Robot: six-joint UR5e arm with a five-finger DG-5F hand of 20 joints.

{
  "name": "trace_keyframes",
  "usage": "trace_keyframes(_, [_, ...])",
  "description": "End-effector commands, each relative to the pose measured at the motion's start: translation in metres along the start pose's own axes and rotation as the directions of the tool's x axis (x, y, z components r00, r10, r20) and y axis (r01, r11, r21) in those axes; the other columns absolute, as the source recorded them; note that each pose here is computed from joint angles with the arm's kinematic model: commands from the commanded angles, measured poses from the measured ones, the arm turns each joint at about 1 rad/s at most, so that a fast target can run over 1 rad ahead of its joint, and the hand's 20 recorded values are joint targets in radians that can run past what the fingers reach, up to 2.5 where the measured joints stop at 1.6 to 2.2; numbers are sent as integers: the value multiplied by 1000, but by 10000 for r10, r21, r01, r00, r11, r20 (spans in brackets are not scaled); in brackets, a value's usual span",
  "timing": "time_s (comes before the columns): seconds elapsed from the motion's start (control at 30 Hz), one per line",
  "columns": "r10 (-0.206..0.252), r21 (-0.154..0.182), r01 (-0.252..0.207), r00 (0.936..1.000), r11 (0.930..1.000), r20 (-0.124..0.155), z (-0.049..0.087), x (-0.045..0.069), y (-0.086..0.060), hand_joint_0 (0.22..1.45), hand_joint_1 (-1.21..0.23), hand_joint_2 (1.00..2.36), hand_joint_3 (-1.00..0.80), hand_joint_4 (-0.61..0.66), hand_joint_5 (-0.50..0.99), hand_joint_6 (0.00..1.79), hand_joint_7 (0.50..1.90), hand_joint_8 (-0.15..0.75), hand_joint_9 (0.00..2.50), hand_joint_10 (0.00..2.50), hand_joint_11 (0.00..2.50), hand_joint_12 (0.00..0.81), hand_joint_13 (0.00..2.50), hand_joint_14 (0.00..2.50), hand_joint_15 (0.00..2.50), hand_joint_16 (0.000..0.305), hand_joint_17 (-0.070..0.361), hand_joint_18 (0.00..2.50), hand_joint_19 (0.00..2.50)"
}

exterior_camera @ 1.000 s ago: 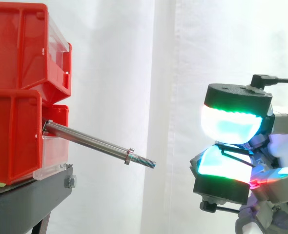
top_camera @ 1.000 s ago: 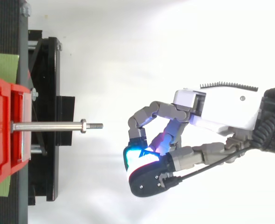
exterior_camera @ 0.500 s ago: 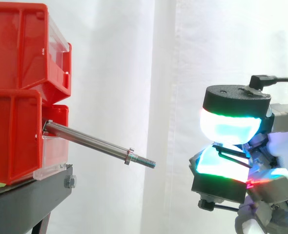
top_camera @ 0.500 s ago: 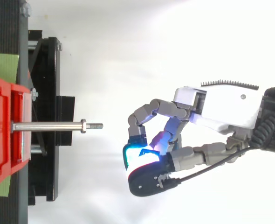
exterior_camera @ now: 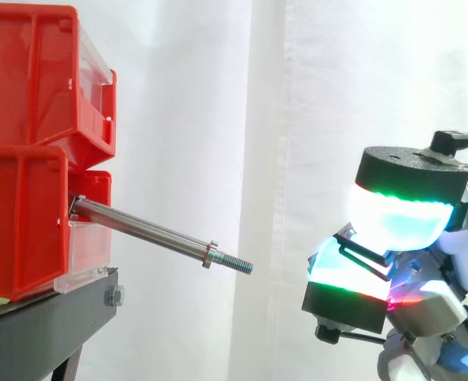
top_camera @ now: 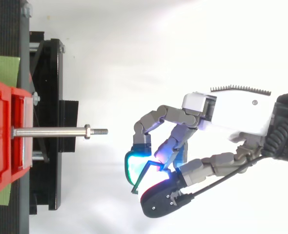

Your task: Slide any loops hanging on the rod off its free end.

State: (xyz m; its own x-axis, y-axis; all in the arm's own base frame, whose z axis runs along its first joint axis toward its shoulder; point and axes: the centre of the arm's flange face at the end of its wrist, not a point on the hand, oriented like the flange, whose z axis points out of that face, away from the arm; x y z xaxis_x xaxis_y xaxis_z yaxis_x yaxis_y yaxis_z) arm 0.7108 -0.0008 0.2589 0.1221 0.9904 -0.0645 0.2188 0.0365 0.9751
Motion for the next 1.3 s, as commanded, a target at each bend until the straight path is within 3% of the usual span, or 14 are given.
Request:
trace_keyframes(0.0, [73, -7, -73, 10000, 10000, -4, 0, 0, 0, 617, -640, 1000, -500, 162, -159, 877, 1117, 360, 1258, 23, 857, 357, 1027, 12, 345, 53, 120, 1065, 769])
trace_keyframes(0.13, [70, -8, -70, 10000, 10000, -19, 0, 1, 0, 598, -497, 1000, -500, 143, -133, 855, 1156, 355, 1321, 24, 815, 353, 1064, 14, 347, 54, 122, 1090, 812])
trace_keyframes(0.33, [62, -38, -62, 10000, 10000, -34, 0, 2, 1, 595, -472, 1000, -500, 149, -129, 849, 1145, 364, 1322, 23, 778, 354, 1071, 12, 349, 55, 123, 1099, 820])
trace_keyframes(0.5, [47, -38, -47, 10000, 10000, -34, 0, 3, 0, 616, -556, 1008, -409, 146, -129, 843, 1161, 370, 1319, 23, 798, 353, 1067, 12, 349, 55, 123, 1100, 812])
trace_keyframes(0.63, [47, -38, -47, 10000, 10000, -34, 0, 3, 0, 590, -628, 1019, -175, 112, -140, 847, 1126, 376, 1262, 20, 770, 367, 1039, 14, 334, 57, 129, 1119, 786])
trace_keyframes(0.77, [52, -52, -53, 10000, 10000, -35, 0, 3, 1, 596, -721, 1014, -64, 153, -165, 862, 1079, 391, 1227, 20, 755, 406, 1051, 10, 321, 66, 148, 1176, 748])
trace_keyframes(0.97, [37, -52, -37, 10000, 10000, -35, 0, 3, 1, 643, -777, 1011, -337, 154, -190, 863, 1086, 333, 1103, 23, 786, 370, 969, 12, 345, 55, 125, 1059, 776])
trace_keyframes(1.27, [37, -52, -37, 10000, 10000, -35, 1, 3, 0, 668, -800, 1006, -430, 151, -191, 864, 1039, 330, 1092, 23, 781, 362, 973, 13, 330, 54, 122, 1048, 757])
